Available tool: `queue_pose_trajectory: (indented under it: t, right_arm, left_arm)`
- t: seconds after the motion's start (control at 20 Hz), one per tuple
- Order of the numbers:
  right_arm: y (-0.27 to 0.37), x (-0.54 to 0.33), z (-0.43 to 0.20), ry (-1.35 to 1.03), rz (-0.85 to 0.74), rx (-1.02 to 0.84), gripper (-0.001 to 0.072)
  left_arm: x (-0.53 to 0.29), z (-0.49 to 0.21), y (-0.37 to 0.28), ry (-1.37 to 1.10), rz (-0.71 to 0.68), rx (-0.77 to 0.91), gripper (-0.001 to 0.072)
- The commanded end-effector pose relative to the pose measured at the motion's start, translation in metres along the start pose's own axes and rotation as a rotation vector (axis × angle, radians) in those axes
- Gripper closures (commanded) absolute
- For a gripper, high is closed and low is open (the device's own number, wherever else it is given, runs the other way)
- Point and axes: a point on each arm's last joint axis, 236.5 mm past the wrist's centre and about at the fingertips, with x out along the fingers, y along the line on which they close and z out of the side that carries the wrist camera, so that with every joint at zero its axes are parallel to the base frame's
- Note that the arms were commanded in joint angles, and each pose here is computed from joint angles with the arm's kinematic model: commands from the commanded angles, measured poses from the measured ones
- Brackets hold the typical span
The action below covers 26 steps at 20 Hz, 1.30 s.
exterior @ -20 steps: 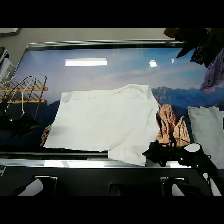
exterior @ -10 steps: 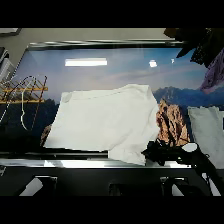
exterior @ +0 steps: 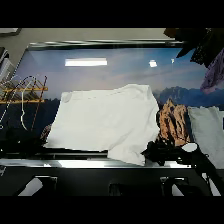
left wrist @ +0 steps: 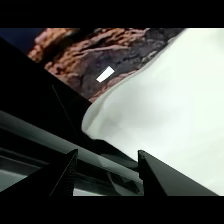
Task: Fold the clothes and pants, and hang the long-sleeved shirts on hangers.
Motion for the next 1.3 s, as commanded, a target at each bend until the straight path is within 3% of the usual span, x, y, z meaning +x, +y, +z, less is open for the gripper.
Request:
queue_pose_trajectory:
  t: [0.0,0.75,0.9,1.25]
  right_arm:
    - [0.001,0.0,-0.004,0.016,0.002,-0.01,0.0679]
    - [0.007,0.0,-0.008,0.032,0.028,0.003,0.068]
    - [0.011,-0.001,-0.007,0.031,0.046,-0.008,0.068]
    - [0.073,-0.031,0.033,-0.115,0.144,-0.374,0.0682]
  left_arm:
    - [0.008,0.012,-0.007,-0.039,-0.027,0.016,0.0259]
    - [0.022,0.015,0.004,-0.005,-0.009,0.035,0.0289]
    - [0.023,0.014,0.003,0.0,-0.009,0.052,0.0687]
    - [0.02,0.014,-0.082,-0.019,-0.13,0.279,0.0695]
